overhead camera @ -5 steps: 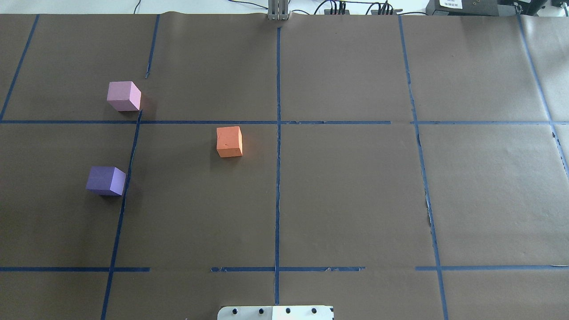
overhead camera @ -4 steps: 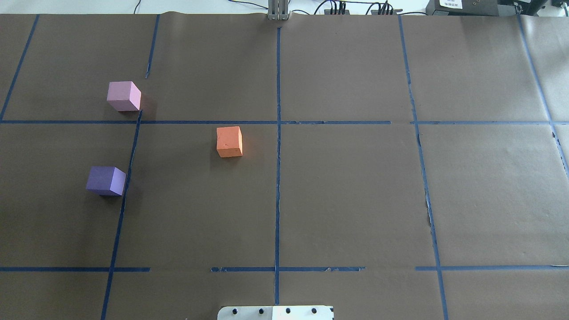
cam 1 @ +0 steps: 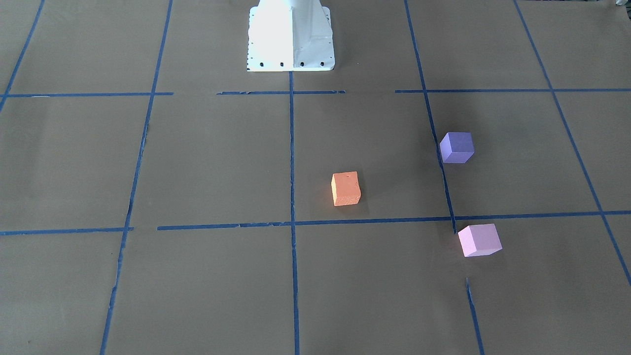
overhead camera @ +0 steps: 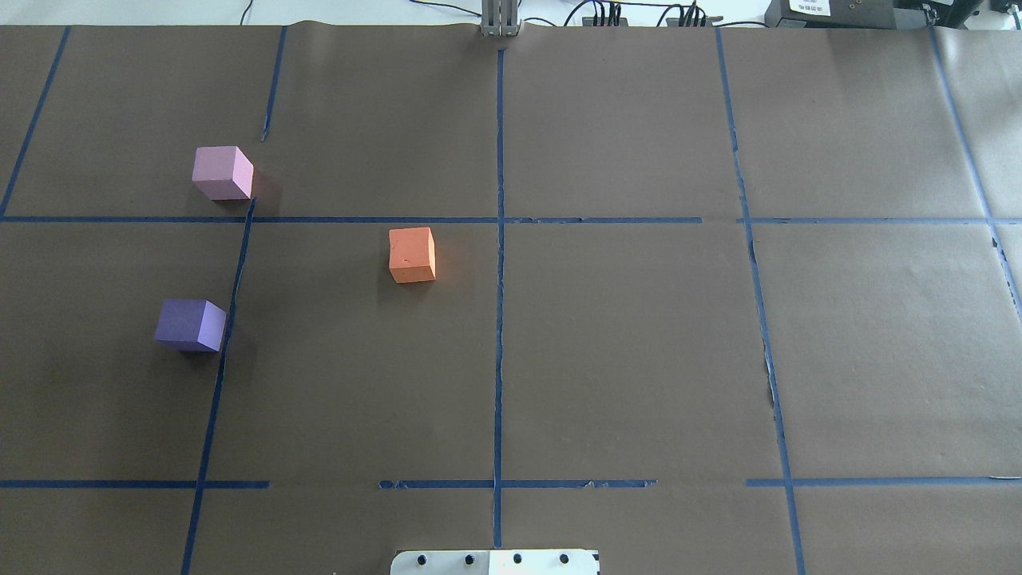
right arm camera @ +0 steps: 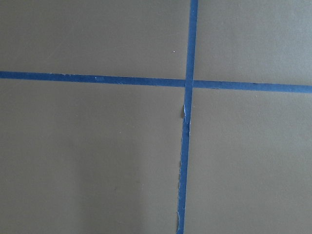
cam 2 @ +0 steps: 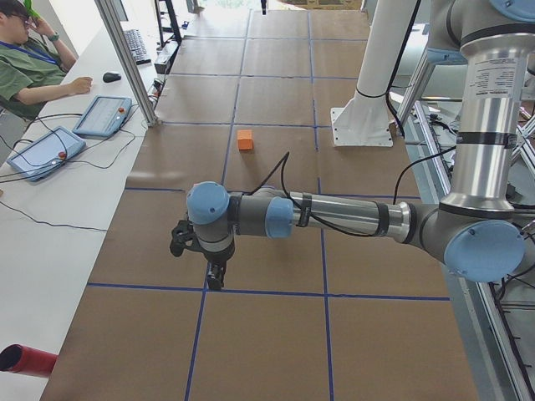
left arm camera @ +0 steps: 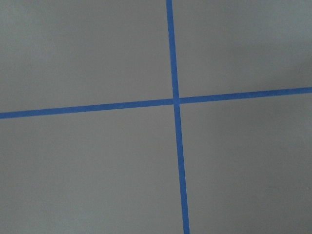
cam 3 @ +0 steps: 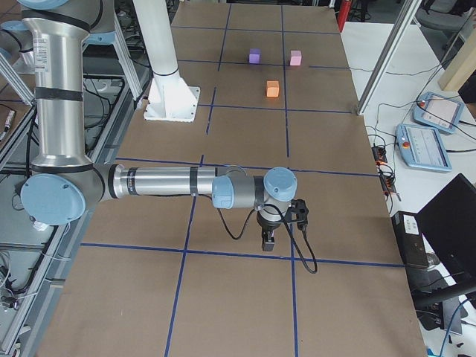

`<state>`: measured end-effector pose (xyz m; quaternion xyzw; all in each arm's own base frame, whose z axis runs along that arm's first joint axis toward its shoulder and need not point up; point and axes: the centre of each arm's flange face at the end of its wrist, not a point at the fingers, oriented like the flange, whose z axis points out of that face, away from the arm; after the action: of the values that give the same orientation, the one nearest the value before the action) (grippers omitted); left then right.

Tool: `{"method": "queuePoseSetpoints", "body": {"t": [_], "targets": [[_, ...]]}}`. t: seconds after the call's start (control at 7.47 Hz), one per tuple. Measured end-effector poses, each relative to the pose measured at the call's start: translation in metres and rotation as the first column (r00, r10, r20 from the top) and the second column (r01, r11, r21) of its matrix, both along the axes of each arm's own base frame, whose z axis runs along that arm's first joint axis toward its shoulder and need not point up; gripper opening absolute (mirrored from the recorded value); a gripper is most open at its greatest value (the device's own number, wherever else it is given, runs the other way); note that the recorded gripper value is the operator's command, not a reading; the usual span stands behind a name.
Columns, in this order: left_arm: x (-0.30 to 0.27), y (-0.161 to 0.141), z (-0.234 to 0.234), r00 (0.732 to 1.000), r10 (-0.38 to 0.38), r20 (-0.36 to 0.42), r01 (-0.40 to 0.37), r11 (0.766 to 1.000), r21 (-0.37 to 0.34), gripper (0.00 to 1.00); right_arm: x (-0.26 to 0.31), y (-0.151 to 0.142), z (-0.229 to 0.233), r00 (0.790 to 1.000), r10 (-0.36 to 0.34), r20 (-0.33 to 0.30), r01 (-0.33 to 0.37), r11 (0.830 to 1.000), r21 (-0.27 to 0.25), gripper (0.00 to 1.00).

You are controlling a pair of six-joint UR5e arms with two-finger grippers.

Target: Arrange blocks in a line

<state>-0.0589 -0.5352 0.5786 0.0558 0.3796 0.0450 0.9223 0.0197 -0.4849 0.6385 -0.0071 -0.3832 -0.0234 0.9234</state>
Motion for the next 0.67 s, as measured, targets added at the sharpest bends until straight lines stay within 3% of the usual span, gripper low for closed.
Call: {"method": "queuePoseSetpoints", "body": {"t": [0.27,0.67], "targets": [[0.05,-0.034,-0.073,1.0,-0.006,-0.015,0.006,1.0,0.023,1.0,0.0,0.0,0.0,1.0,0.0,0.001,0.0,1.0,0.0,1.0],[0.161,-0.04,-0.225,0.999,-0.02,-0.041,0.02,1.0,-0.003,1.0,0.0,0.0,0.0,1.0,0.0,0.0,0.0,1.0,0.0,1.0]]}}
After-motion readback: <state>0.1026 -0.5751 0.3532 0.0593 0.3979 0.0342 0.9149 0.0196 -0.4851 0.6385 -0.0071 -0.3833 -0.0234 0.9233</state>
